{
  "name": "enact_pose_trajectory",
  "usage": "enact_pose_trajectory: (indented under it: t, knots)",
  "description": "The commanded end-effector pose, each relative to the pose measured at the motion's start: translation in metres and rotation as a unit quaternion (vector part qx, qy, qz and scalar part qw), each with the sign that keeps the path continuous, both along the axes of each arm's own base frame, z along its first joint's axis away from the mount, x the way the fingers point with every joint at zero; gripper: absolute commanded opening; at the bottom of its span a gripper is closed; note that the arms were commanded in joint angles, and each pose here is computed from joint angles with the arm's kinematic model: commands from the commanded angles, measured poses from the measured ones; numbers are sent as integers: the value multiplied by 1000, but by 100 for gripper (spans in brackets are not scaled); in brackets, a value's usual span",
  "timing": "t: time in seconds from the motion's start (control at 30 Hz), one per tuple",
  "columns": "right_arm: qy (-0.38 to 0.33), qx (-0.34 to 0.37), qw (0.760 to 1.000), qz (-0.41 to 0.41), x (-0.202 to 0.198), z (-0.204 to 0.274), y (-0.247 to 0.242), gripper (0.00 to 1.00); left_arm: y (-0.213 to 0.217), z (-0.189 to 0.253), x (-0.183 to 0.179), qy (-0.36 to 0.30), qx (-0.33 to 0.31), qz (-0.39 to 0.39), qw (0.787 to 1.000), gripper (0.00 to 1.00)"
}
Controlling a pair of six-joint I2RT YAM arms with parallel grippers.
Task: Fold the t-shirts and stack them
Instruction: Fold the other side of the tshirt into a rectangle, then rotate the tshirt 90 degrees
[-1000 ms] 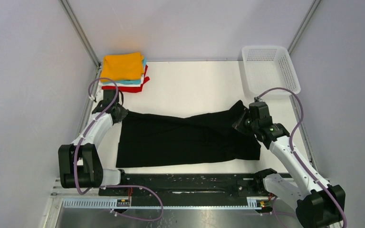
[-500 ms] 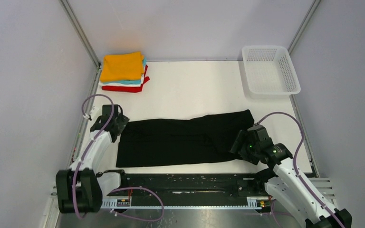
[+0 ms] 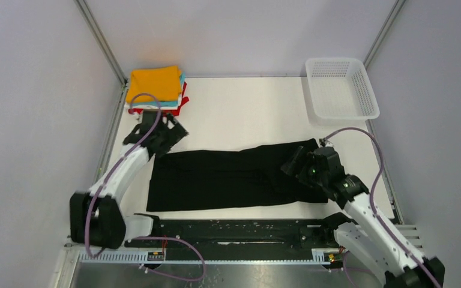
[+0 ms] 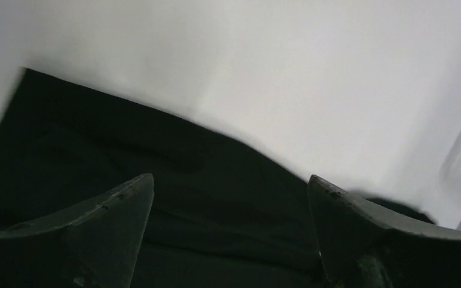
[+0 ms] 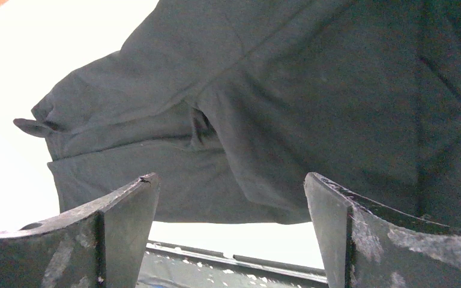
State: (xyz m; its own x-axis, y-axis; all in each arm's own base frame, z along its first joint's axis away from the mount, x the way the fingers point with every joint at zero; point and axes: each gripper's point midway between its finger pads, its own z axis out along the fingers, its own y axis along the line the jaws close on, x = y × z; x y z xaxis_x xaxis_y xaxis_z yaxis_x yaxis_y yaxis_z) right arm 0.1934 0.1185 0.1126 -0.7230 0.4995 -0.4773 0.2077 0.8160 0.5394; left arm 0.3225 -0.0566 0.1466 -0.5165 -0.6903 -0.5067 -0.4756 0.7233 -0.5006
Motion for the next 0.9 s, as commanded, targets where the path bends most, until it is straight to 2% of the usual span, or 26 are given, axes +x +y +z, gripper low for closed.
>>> enact_pose_trajectory:
  t: [0.0, 0.13, 0.27, 0.47, 0.7, 0.87]
  knots:
    - [-26, 53, 998, 23, 34, 6, 33, 99, -38, -27, 12, 53, -14, -84, 995, 99]
    - [14, 34, 999, 22, 38, -14, 34, 99, -16, -59, -2, 100, 31, -43, 994, 99]
    - [41, 17, 999, 15, 36, -33, 30, 99, 14, -94, -36, 151, 71, 2, 986, 99]
    - [58, 0, 998, 8, 31, -49, 23, 100, 52, -129, -69, 203, 43, 61, 976, 99]
    - [70, -10, 997, -1, 27, -61, 16, 100, 50, -105, -72, 171, 30, 66, 983, 99]
    - [83, -10, 996, -9, 28, -72, 15, 99, 46, -51, -63, 65, 14, 79, 995, 99]
